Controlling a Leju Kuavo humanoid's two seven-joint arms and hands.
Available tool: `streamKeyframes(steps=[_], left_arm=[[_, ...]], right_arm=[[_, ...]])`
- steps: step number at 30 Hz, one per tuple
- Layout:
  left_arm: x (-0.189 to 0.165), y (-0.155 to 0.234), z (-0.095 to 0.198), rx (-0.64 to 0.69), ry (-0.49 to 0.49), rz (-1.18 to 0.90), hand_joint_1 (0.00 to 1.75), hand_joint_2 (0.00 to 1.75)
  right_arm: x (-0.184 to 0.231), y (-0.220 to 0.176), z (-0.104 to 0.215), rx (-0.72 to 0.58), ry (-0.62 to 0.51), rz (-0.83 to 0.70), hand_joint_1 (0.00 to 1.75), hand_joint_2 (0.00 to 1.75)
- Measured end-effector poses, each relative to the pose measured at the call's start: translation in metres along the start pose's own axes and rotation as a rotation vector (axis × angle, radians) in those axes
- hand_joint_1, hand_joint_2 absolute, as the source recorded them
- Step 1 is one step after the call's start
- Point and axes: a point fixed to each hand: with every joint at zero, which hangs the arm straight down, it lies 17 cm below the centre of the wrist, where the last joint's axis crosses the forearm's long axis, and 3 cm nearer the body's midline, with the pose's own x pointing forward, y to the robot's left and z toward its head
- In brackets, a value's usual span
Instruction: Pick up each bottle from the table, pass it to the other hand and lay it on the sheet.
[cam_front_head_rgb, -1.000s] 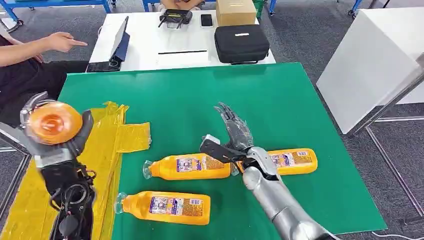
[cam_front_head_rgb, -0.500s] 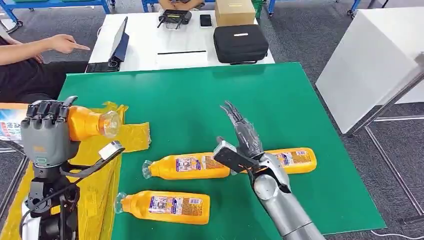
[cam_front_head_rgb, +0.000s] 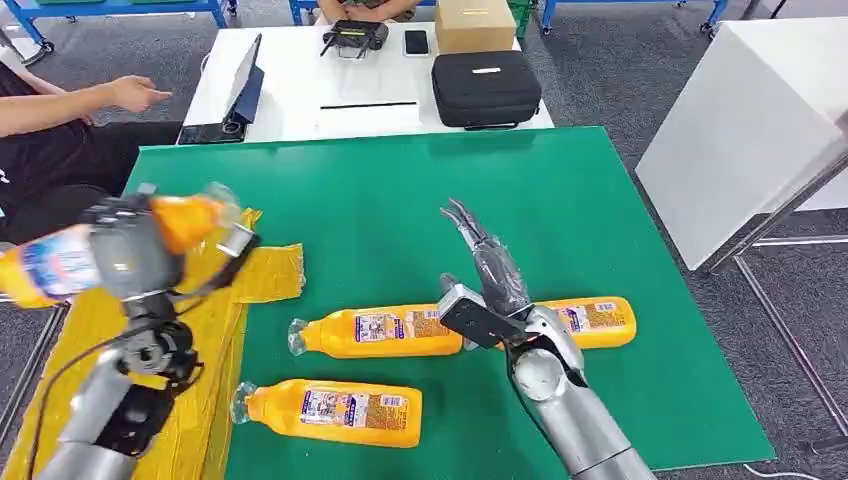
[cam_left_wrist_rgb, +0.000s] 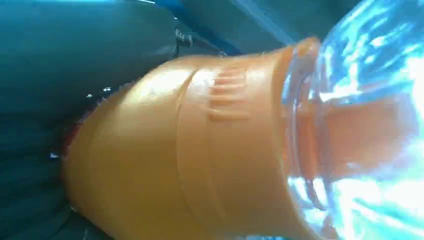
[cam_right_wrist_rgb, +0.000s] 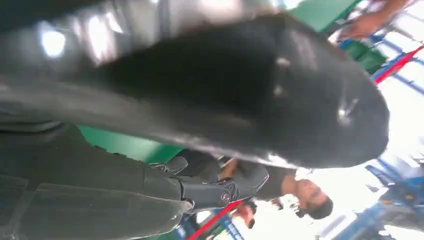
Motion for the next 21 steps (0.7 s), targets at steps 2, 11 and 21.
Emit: streamKeyframes(steps=[2, 11, 21], left_arm=[[0.031, -0.068, 0.039, -0.216, -0.243, -0.057, 1.75, 1.75], [0.014, -0.145, 0.074, -0.554, -0.303, -0.027, 1.75, 1.75], [0.008, -0.165, 0.093, -0.692, -0.283, 0.069, 1.75, 1.75]], right_arm=[[0.010, 0.012, 0.000, 0.048, -0.029, -0.026, 0.00, 1.75], [0.039, 0.073, 0.015, 0.263, -0.079, -0.037, 0.00, 1.75], [0.049, 0.089, 0.017, 0.323, -0.108, -0.050, 0.00, 1.75]])
